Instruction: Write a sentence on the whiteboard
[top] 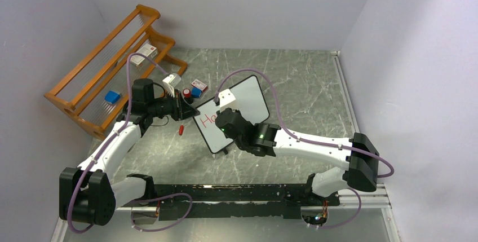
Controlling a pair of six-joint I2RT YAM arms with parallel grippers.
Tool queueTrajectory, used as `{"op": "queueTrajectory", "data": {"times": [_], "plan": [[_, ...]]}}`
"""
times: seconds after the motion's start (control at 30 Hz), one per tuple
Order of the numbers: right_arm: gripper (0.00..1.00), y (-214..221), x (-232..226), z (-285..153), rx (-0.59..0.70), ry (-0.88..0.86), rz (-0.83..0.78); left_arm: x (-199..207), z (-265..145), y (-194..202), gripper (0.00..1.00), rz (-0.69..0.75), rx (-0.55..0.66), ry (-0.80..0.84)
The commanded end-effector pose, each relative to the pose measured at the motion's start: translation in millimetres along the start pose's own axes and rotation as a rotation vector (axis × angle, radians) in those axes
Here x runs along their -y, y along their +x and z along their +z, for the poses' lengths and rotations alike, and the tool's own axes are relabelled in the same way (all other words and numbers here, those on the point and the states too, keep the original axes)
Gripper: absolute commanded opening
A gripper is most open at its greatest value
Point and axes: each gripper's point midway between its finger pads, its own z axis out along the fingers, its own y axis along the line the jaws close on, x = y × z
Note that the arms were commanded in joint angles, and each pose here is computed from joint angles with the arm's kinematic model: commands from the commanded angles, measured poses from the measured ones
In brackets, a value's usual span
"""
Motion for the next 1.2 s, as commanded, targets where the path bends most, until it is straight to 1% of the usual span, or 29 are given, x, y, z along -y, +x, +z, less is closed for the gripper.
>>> {"op": "queueTrajectory", "data": {"times": [0.0,0.5,0.83,1.17], "plan": [[0.0,-16.4,-2.2,3.6,0.04,-0.002,0.021,-10.5,2.1,11.0,0.05,-0.028,-0.032,-0.039],[0.0,-18.2,-5.2,11.3,0.038,-0.01,0.017,-11.1,2.3,11.3,0.05,-0.031,-0.033,-0.039],[0.0,-15.9,4.3,14.7,0.034,0.029,0.025,-10.9,2.3,11.4,0.05,-0.031,-0.033,-0.038],[0.0,-4.1,13.3,13.7,0.01,0.058,0.046,-10.8,2.6,11.5,0.05,-0.032,-0.034,-0.037]]}}
